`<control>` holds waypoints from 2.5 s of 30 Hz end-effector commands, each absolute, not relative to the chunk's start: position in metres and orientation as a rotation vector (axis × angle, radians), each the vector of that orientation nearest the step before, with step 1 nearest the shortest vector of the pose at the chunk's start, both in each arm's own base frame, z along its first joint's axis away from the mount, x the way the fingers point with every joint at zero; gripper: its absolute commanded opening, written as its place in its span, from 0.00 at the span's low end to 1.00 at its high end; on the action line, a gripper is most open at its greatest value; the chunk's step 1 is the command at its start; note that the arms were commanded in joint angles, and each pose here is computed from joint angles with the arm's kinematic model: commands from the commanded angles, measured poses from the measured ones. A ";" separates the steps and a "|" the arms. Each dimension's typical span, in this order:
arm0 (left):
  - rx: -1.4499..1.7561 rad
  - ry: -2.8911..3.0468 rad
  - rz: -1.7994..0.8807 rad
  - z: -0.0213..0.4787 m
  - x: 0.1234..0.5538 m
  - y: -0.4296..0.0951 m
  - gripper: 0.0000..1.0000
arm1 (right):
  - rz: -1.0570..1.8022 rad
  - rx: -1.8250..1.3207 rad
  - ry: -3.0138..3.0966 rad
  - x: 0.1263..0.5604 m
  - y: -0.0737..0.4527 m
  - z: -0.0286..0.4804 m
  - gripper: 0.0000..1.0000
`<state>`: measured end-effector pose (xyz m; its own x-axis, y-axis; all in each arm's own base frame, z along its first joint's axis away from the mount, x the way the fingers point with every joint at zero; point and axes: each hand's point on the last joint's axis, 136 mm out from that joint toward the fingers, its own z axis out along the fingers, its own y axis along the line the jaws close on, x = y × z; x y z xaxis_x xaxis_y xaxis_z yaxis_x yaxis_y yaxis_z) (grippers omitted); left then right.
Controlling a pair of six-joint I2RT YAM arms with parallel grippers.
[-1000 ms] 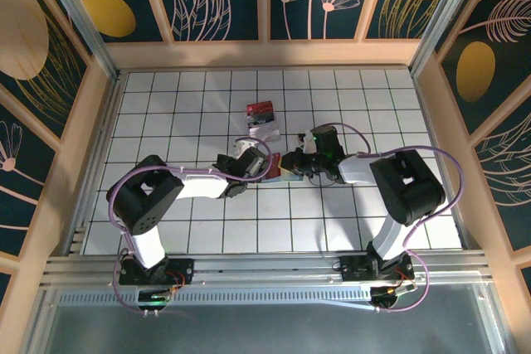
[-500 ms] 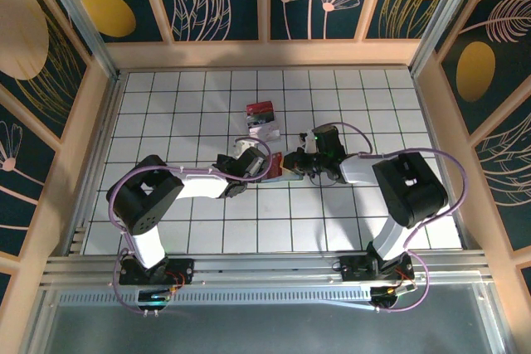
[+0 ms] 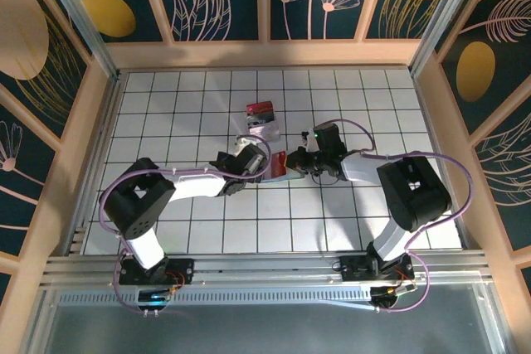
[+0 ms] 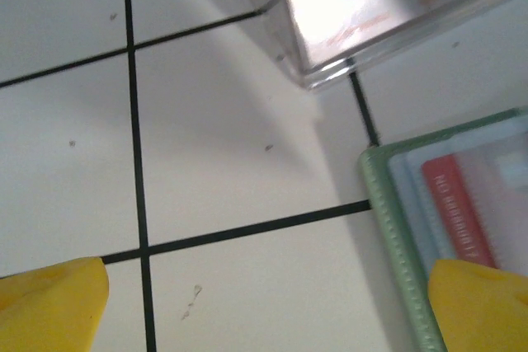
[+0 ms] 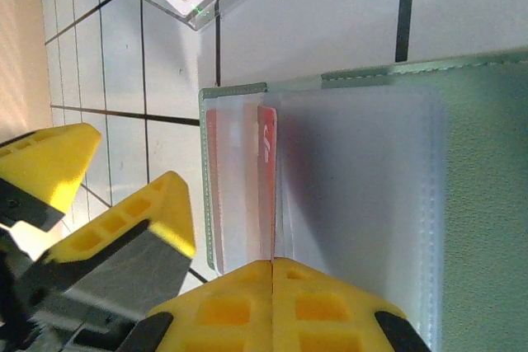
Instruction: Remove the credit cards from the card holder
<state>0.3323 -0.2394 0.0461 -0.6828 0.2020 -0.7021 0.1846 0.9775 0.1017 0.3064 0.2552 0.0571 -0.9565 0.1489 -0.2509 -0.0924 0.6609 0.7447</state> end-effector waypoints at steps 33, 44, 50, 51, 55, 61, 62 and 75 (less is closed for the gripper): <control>0.459 2.410 -0.042 0.007 0.327 -0.269 0.99 | 1.177 0.010 2.521 0.324 0.281 0.063 0.10; 0.380 2.302 -0.046 0.060 0.339 -0.265 0.99 | 0.834 -0.092 2.526 0.330 0.244 0.081 0.00; 0.398 2.215 -0.152 0.113 0.346 -0.272 0.99 | 0.822 -0.209 2.477 0.328 0.244 0.104 0.00; 0.401 2.205 -0.202 0.121 0.347 -0.273 0.99 | 0.829 -0.237 2.461 0.327 0.245 0.109 0.00; 0.450 2.138 -0.422 0.158 0.350 -0.278 0.99 | 0.883 -0.375 2.392 0.319 0.253 0.131 0.00; 0.560 2.014 -0.690 0.199 0.347 -0.284 0.99 | 1.048 -0.582 2.290 0.296 0.271 0.156 0.00; 0.596 1.997 -0.725 0.203 0.343 -0.287 0.99 | 1.074 -0.604 2.277 0.292 0.273 0.160 0.00; 0.861 1.929 -1.033 0.198 0.312 -0.297 0.80 | 1.285 -0.795 2.095 0.261 0.289 0.201 0.00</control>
